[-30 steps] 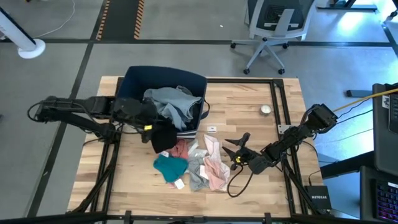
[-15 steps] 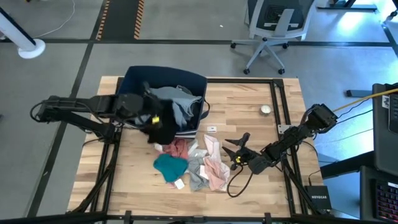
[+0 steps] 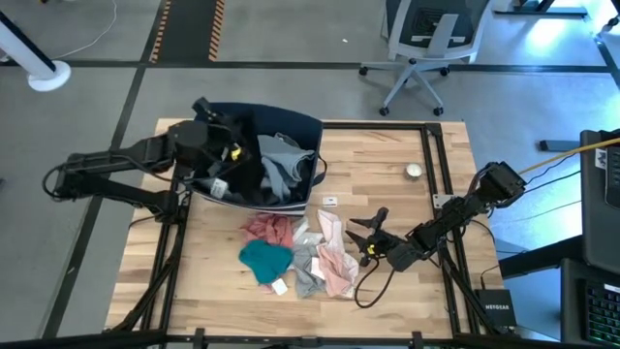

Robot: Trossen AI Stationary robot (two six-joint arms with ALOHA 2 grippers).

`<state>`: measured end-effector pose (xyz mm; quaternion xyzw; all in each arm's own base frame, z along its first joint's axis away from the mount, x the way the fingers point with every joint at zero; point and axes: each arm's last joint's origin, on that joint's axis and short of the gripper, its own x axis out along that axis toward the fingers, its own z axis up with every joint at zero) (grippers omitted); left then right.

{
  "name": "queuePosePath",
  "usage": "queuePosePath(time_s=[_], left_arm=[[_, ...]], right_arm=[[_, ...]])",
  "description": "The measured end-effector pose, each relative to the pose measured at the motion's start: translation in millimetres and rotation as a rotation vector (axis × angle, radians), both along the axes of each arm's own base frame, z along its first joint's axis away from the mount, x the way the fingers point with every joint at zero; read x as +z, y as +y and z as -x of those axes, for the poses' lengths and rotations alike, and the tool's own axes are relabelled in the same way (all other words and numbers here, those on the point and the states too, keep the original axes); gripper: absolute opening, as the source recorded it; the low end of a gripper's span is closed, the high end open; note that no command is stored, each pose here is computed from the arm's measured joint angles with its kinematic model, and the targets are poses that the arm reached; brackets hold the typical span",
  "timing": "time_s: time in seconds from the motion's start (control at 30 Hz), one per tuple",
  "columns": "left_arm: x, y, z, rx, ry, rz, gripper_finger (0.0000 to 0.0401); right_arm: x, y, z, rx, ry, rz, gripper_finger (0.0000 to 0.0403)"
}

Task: Sort clothes
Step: Adjust the blue laundry organizer

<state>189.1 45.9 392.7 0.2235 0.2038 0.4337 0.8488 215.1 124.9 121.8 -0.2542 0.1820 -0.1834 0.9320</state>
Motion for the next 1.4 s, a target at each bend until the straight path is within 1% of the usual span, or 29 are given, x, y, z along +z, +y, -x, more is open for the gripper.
queuePosePath(time_s=[0.13,0.23,0.3,0.43,0.5,0.57,0.63,0.67,0.7,0.73,0.77,0.8,0.87,0.9,0.97,1.03,1.13,1.23,1.3,1.4], left_arm=[[-8,4,4,0.035,0.037,0.06,0.0083],[-7,3,10,0.016,0.054,0.138,0.0124],[4,0,15,-0.021,0.033,0.194,0.015],[36,-5,28,-0.134,-0.076,0.296,0.0195],[48,-9,33,-0.211,-0.119,0.346,0.0211],[54,-13,34,-0.292,-0.142,0.379,0.022],[58,-18,33,-0.341,-0.155,0.373,0.0224],[59,-19,33,-0.351,-0.151,0.352,0.0224],[59,-20,33,-0.334,-0.142,0.324,0.0224],[59,-19,33,-0.291,-0.133,0.299,0.0224],[57,-18,34,-0.252,-0.111,0.284,0.0223],[54,-17,35,-0.224,-0.076,0.29,0.0221],[46,-18,42,-0.187,0.041,0.342,0.0218],[44,-18,45,-0.169,0.078,0.375,0.0216],[40,-19,52,-0.12,0.123,0.449,0.0212],[36,-20,57,-0.105,0.159,0.523,0.0208],[37,-22,59,-0.149,0.168,0.588,0.0202],[40,-26,56,-0.218,0.136,0.629,0.0198],[42,-31,53,-0.309,0.121,0.642,0.0196],[45,-42,41,-0.498,0.079,0.653,0.0194]], right_arm=[[0,0,0,-0.002,-0.002,-0.005,0.02],[0,0,0,-0.004,-0.002,-0.01,0.02],[-1,0,0,-0.004,0.001,-0.008,0.02],[-1,0,0,-0.012,-0.002,-0.004,0.02],[-1,0,0,-0.013,-0.003,-0.006,0.02],[-1,0,0,-0.013,-0.004,-0.009,0.02],[-1,0,0,-0.007,-0.003,-0.013,0.02],[-1,0,0,-0.007,-0.001,-0.012,0.02],[-1,0,0,-0.007,-0.001,-0.012,0.02],[-1,0,0,-0.006,-0.001,-0.013,0.02],[-1,0,0,-0.006,-0.001,-0.013,0.02],[-1,0,0,-0.006,-0.001,-0.013,0.02],[-1,0,1,-0.004,0.0,-0.012,0.02],[-1,0,1,-0.004,0.0,-0.012,0.02],[-1,0,1,-0.006,-0.001,-0.012,0.02],[-1,0,1,-0.007,0.001,-0.01,0.02],[-1,0,1,-0.015,-0.001,-0.005,0.02],[-1,-1,1,-0.022,-0.003,-0.002,0.02],[-1,-1,1,-0.022,-0.005,-0.003,0.02],[-1,-1,1,-0.022,-0.005,-0.003,0.02]])
